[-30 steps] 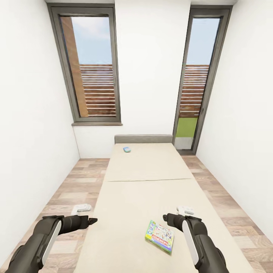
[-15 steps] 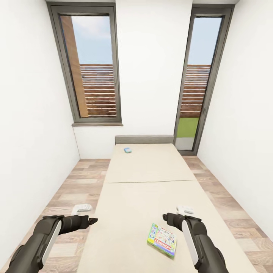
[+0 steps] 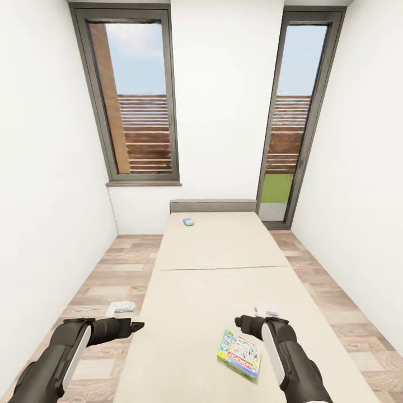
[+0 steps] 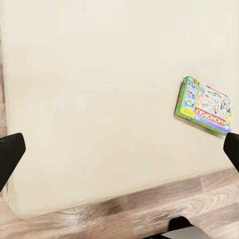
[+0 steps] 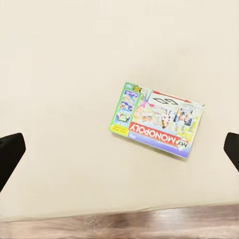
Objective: Put all the toys in the child's room - the three board games (two on the bed and one on the table), the two jigsaw puzzles on the table, and the tennis ball on the table - inside the toy box on the table in the child's room.
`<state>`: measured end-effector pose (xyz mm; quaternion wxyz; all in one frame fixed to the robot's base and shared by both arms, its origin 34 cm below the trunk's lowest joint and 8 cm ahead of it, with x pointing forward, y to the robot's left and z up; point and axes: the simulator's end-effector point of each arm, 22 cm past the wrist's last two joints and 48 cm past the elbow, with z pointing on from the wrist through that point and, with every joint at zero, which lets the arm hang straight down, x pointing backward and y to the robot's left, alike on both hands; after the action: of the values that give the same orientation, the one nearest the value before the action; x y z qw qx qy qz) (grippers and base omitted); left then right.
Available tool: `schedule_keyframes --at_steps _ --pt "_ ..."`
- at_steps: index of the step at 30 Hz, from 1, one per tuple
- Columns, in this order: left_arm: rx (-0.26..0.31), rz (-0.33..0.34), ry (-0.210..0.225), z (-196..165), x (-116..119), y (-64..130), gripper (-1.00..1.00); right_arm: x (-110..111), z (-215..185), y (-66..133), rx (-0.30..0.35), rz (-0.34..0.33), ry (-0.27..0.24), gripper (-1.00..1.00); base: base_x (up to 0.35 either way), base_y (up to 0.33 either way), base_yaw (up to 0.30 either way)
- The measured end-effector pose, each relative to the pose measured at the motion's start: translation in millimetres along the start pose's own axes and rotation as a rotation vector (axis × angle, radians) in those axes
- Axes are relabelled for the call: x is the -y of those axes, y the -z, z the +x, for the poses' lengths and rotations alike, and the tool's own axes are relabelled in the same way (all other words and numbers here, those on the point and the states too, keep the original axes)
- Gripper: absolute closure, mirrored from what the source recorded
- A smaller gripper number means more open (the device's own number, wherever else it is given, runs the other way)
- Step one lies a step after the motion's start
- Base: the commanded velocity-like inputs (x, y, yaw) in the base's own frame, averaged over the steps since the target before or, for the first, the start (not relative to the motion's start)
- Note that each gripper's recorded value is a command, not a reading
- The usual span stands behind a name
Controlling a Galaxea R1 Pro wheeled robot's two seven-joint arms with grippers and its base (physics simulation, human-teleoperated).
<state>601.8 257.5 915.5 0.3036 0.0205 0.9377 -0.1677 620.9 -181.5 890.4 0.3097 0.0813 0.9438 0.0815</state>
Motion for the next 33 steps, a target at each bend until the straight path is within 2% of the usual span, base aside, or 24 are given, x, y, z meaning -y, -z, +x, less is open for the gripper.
schedule_keyframes --at_steps 5,9,17,33 --pt "0.002 -0.005 0.002 -0.4 -2.5 0.9 -1.0 -11.4 -21.5 -14.4 -0.032 -0.006 0.014 -1.0 0.0 0.0 0.0" --pt "0.002 -0.007 0.004 -0.6 -3.6 1.3 -1.0 -14.0 -18.1 -26.5 -0.065 0.004 0.018 -1.0 0.0 0.0 0.0" --pt "0.002 -0.009 0.004 -0.4 -4.3 1.3 -1.0 -19.5 -42.3 -32.4 -0.009 0.007 0.019 -1.0 0.0 0.0 0.0" --pt "0.001 -0.007 0.005 -0.1 -3.7 1.0 -1.0 -20.2 -49.0 -32.4 0.012 0.009 0.025 -1.0 0.0 0.0 0.0"
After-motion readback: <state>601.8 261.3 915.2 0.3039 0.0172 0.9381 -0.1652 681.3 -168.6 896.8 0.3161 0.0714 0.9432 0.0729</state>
